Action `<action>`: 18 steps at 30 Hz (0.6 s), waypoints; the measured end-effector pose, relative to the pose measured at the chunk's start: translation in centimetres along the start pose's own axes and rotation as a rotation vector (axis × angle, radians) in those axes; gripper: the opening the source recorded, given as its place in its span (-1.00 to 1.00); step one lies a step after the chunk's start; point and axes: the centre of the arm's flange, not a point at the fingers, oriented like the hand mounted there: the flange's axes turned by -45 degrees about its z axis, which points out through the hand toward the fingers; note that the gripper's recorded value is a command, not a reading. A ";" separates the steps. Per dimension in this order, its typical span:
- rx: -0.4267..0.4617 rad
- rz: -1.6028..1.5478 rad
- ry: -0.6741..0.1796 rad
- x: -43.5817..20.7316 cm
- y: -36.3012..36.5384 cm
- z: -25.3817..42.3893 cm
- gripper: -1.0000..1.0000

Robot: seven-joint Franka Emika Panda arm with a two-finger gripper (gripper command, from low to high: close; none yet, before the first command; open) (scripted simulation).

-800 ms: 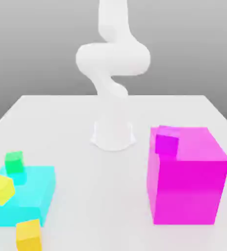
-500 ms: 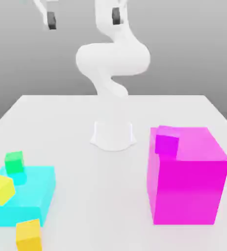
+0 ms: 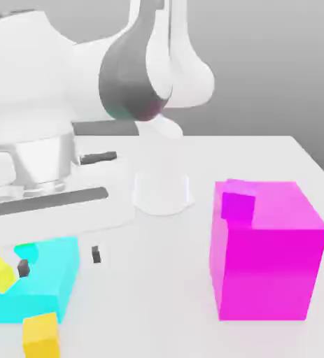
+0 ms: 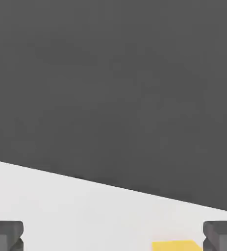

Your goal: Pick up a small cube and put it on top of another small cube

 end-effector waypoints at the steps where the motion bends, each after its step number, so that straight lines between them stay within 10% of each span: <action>1: -0.006 -0.008 -0.024 -0.7 0.6 1.4 0.00; 10: -0.052 -0.056 -0.160 -5.9 4.4 13.0 0.00; 11: -0.051 -0.055 -0.161 -6.1 4.5 13.9 -1.00; 18: -0.050 -0.055 -0.162 -6.1 4.5 13.9 -1.00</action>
